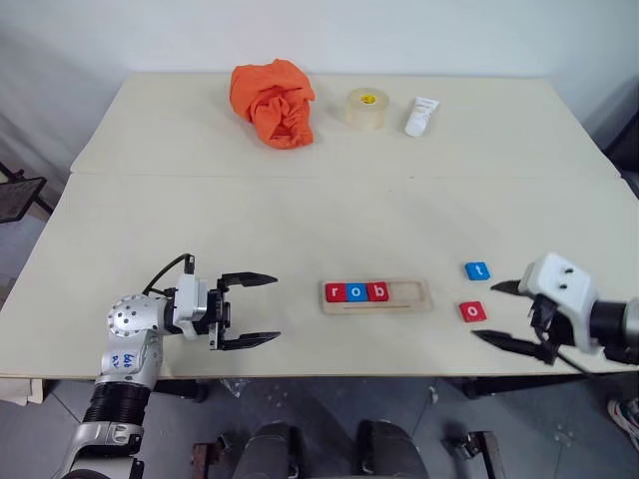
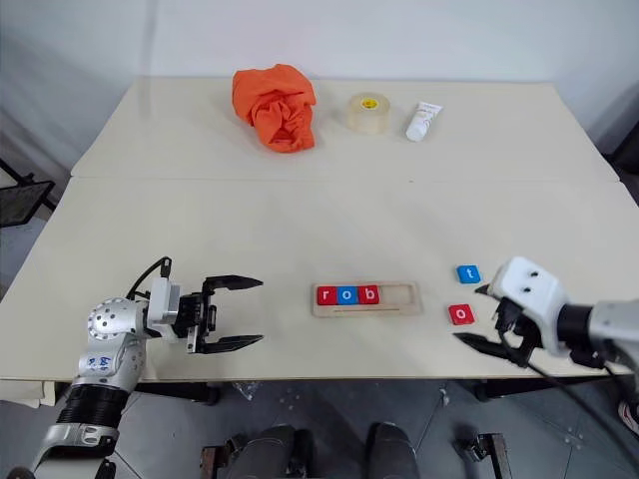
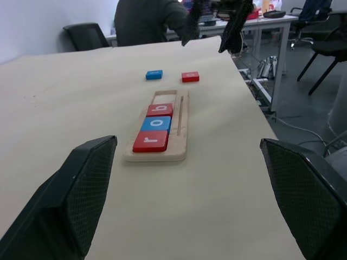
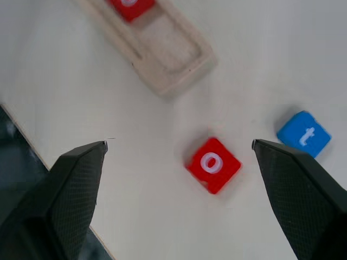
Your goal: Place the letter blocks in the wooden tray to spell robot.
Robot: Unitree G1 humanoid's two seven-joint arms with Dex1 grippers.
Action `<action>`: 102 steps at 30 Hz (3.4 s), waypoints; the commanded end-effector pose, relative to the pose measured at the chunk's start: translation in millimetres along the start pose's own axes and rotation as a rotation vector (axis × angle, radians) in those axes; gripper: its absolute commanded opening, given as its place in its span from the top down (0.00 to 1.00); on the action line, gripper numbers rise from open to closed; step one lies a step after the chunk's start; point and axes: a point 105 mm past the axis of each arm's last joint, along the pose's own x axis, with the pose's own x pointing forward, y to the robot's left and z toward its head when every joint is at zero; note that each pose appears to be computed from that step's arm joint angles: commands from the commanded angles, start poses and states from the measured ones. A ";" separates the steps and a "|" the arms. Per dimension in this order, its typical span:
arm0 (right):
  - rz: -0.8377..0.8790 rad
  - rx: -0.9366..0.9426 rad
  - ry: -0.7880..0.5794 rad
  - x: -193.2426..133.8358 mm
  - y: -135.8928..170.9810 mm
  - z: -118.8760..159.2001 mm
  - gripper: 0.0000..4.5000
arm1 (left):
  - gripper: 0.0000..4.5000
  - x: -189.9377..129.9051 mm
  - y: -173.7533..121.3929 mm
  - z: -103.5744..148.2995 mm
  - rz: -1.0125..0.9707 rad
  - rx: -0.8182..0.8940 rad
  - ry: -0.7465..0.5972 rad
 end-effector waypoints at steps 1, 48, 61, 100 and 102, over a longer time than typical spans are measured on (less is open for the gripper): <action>0.083 -0.096 0.039 3.4 -11.8 -4.7 0.00 | 0.00 0.9 -3.4 3.4 -0.002 0.012 -0.013; 0.237 -0.219 0.032 43.8 -29.7 49.0 0.68 | 0.00 2.2 -12.3 3.6 0.087 0.016 -0.013; 0.304 -0.261 0.024 84.6 -14.3 68.2 0.68 | 0.00 7.7 -9.2 4.1 0.077 0.038 -0.027; 0.319 -0.264 0.008 81.9 -3.8 67.0 0.04 | 0.00 14.4 -8.2 4.1 0.113 0.046 -0.039; 0.307 -0.248 0.019 78.6 -4.3 62.0 0.14 | 0.00 15.4 -7.3 3.7 0.112 0.045 -0.041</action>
